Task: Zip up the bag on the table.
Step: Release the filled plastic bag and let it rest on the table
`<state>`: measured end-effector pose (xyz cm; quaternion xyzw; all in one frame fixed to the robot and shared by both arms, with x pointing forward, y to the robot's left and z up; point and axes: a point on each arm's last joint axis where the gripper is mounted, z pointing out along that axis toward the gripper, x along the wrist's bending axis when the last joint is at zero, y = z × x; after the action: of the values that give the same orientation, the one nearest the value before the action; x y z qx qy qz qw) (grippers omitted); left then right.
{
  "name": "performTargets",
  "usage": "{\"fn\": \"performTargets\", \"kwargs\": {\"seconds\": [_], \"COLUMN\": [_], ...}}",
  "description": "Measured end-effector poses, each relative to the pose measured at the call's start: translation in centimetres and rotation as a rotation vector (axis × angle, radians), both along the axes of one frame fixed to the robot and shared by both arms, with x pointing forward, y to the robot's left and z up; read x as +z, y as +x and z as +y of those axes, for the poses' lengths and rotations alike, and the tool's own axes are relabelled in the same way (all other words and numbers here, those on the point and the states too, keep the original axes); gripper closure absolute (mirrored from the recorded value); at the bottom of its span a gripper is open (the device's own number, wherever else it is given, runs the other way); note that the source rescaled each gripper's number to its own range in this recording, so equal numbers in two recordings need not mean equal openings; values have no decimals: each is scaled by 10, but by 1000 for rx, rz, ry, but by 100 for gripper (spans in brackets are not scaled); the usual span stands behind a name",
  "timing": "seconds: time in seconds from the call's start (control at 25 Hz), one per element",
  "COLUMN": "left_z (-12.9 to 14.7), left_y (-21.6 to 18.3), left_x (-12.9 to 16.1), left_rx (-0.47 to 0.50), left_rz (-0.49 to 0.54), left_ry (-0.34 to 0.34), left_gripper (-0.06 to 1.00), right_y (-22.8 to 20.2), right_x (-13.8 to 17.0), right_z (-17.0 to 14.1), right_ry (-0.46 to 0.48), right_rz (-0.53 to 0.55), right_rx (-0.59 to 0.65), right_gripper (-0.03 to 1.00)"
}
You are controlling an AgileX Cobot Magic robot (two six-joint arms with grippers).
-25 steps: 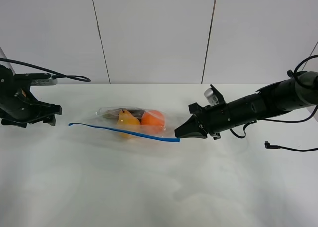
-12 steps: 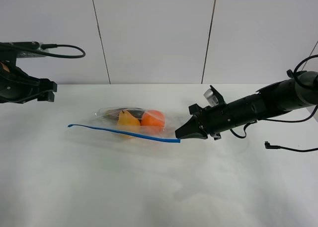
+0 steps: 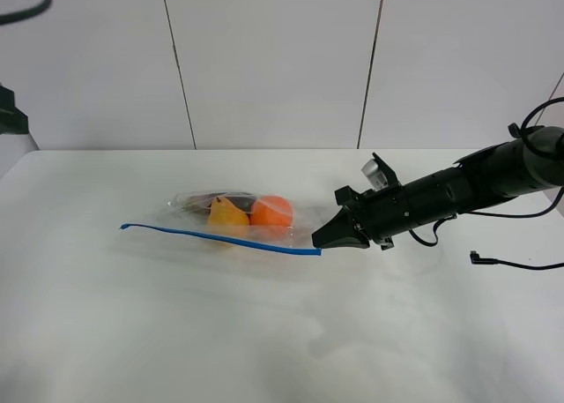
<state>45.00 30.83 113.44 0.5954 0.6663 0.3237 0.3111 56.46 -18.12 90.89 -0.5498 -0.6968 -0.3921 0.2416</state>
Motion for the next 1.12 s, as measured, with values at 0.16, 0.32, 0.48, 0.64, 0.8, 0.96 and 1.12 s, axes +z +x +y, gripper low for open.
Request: {"fn": "performTargets", "kwargs": {"seconds": [0.16, 0.32, 0.48, 0.64, 0.8, 0.96, 1.12], "left_z": [-1, -1, -3, -5, -7, -8, -8], "left_y": [-41, -80, -115, -142, -164, -185, -204], "left_x": [18, 19, 16, 5, -13, -27, -34], "left_rx": [-3, 1, -6, -14, -22, -24, -27], "left_rz": [-98, -122, -152, -177, -164, -182, -216], "left_ry": [1, -6, -38, -59, -82, -83, -82], "left_gripper": [6, 6, 6, 6, 6, 6, 6], "right_y": [0, 0, 0, 0, 0, 0, 0], "right_x": [0, 0, 0, 0, -1, -1, -2], "right_z": [0, 0, 0, 0, 0, -1, -1], "right_ry": [-1, -2, -4, -5, -9, -15, -24], "right_rz": [0, 0, -1, -1, -3, -4, -7], "right_rx": [1, 3, 3, 5, 4, 6, 7], "right_gripper": [97, 97, 97, 97, 97, 97, 97]}}
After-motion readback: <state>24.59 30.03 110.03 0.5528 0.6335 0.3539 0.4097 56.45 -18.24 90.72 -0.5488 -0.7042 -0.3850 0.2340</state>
